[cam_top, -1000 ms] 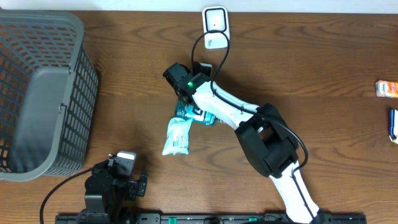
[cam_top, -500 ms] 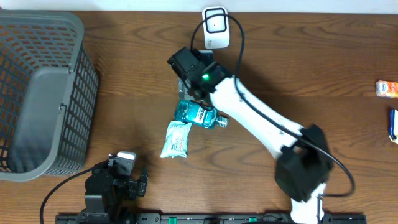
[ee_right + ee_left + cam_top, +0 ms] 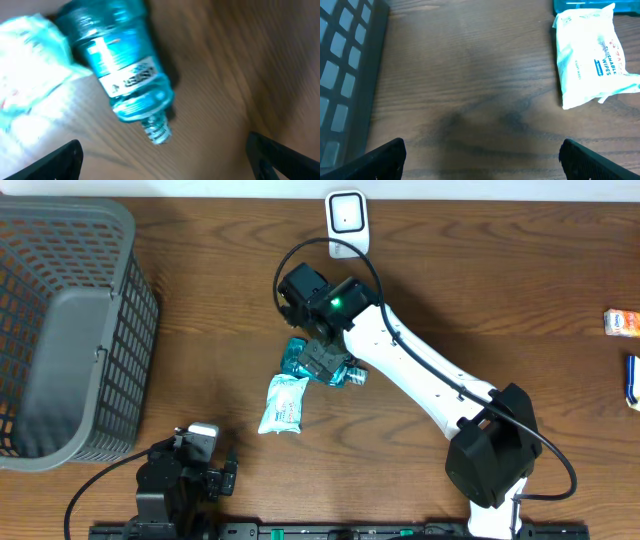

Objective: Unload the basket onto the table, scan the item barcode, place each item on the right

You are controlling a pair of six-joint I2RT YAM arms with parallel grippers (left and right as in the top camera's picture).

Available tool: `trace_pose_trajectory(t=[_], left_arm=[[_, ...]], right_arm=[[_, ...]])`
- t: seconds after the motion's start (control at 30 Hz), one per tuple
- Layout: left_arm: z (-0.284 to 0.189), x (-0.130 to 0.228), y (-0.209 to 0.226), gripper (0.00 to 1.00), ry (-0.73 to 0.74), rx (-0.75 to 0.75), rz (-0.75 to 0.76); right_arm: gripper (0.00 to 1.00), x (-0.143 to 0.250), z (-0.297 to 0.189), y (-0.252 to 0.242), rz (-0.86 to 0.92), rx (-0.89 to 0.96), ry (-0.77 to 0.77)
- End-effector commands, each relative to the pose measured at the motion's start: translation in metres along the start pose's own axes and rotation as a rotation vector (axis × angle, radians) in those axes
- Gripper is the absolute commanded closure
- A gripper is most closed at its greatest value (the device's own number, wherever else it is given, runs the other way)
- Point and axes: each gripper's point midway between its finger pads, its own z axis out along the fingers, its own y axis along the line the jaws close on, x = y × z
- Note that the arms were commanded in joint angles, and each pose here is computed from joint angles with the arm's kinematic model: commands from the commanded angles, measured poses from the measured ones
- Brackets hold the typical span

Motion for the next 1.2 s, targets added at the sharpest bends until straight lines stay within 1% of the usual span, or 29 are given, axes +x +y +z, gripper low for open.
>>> trace_pose_trajectory(t=[0.0,0.1,0.33,0.57,0.97,1.13,1.17], left_arm=[[0.002,0.011,-0.003,0.02,0.040,0.011,-0.006],[0.002,0.011,-0.003,0.02,0.040,0.011,-0.006],[0.002,0.011,-0.003,0.02,0.040,0.011,-0.006],[0.002,0.011,-0.003,0.02,0.040,0.011,-0.006],[0.002,0.011,-0.003,0.02,0.040,0.011,-0.006],[0.002,0.011,-0.003,0.02,0.040,0.011,-0.006],[0.002,0.011,-0.003,0.02,0.040,0.011,-0.006]], right_arm=[[0.01,0.003,0.010,0.029,-0.264,-0.189,-0.023],[0.01,0.008,0.022,0.032,-0.321,-0.238,-0.035],[0.01,0.023,0.053,0.023,-0.265,-0.275,-0.015],[0.01,0.018,0.083,0.030,-0.222,-0.373,-0.094],[0.01,0.035,0.126,0.037,-0.221,-0.392,0.005],[0.01,0.039,0.140,0.038,-0.188,-0.393,0.036],[0.06,0.040,0.142,0.039,-0.188,-0.393,0.042]])
